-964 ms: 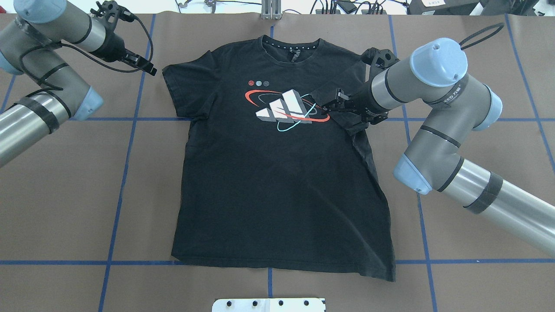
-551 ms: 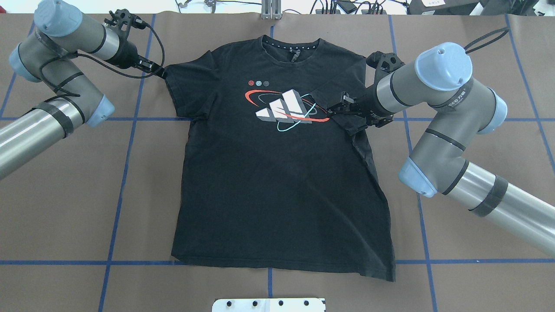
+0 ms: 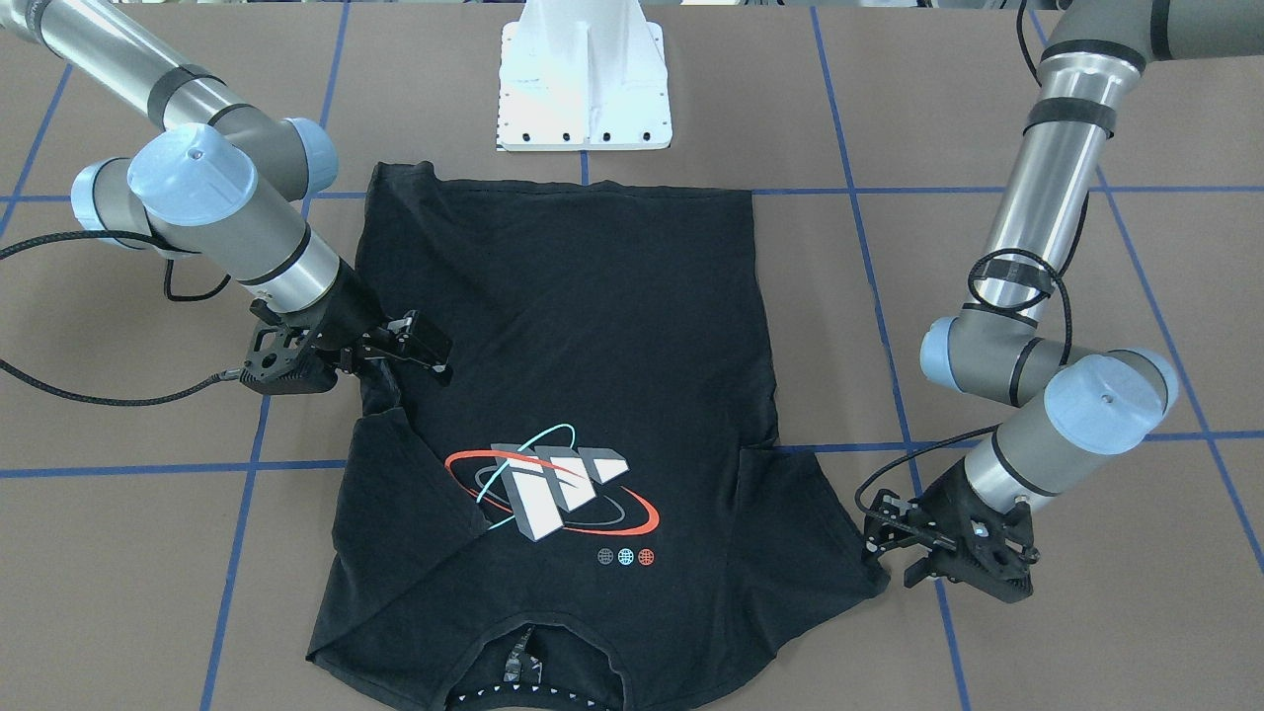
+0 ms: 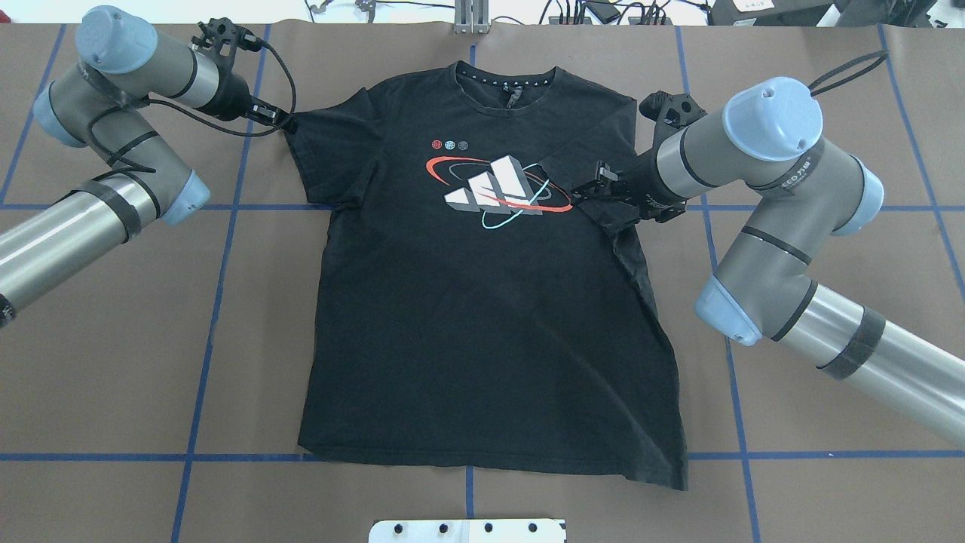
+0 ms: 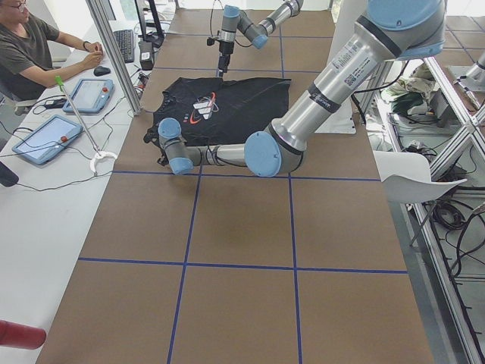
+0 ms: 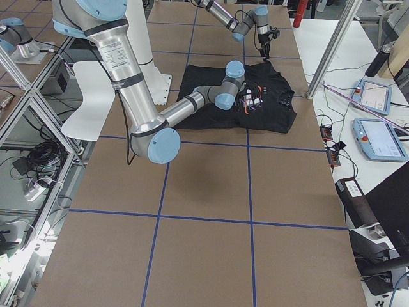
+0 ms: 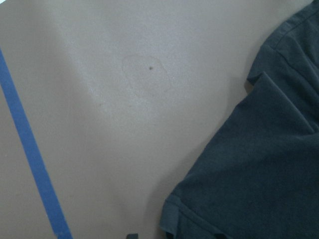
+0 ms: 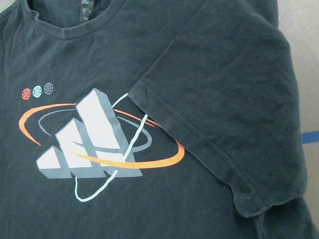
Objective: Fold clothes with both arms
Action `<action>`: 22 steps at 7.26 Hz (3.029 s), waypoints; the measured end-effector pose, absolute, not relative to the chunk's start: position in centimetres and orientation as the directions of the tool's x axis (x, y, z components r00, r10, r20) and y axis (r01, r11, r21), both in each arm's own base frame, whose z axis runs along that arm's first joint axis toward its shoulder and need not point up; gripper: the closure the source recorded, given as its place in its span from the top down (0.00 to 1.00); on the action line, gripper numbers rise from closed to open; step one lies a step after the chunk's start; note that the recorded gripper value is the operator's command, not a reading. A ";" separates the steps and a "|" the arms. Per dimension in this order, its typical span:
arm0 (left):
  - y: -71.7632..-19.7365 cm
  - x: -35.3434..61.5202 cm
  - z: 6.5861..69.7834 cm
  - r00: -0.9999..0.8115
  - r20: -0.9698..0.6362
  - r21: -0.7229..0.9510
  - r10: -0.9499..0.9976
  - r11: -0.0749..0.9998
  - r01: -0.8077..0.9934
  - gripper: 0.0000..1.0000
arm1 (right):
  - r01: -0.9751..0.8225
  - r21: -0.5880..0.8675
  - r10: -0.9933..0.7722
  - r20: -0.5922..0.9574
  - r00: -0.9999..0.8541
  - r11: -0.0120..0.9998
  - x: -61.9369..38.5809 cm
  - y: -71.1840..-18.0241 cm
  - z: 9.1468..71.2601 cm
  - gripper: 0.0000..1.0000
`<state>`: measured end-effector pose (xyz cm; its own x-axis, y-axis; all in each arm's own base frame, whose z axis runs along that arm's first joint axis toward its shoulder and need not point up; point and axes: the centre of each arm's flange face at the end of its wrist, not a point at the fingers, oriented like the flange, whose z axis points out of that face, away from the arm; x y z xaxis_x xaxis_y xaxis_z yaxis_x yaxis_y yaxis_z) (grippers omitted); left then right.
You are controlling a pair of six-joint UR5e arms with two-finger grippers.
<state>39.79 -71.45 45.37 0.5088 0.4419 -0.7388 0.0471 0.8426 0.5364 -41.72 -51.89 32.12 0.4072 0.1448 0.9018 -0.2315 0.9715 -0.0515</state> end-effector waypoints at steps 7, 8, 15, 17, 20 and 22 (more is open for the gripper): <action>-68.6 38.3 42.2 0.443 -0.794 0.521 0.416 0.841 0.144 0.00 | -0.232 -0.050 0.144 0.902 0.408 0.971 -41.7 -51.8 32.2 1.00; -67.3 38.1 40.0 0.398 -0.840 0.470 0.370 0.861 0.192 0.00 | -0.232 -0.050 0.143 0.903 0.406 0.972 -41.6 -51.8 32.1 1.00; -63.6 52.7 24.7 0.393 -0.908 0.269 0.141 0.918 0.292 0.98 | -0.225 -0.046 0.134 0.908 0.396 0.973 -41.5 -51.6 31.4 1.00; -63.4 52.9 23.9 0.387 -0.913 0.263 0.132 0.914 0.308 0.99 | -0.228 -0.046 0.136 0.908 0.397 0.973 -41.5 -51.6 31.3 1.00; -59.9 49.6 21.0 0.279 -0.951 0.221 0.132 0.921 0.319 0.99 | -0.353 -0.176 0.304 0.885 0.352 0.919 -44.0 -48.8 29.9 1.00; -56.9 46.6 22.2 0.239 -0.962 0.208 0.135 0.926 0.316 0.99 | -0.425 -0.226 0.414 0.806 0.424 0.876 -46.0 -39.8 27.9 0.99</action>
<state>46.62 -56.86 22.15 0.2391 0.1347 -0.9616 0.3156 0.9258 0.2081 -46.01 -39.82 27.92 0.4240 0.4137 0.8057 -0.4251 0.8764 -0.2262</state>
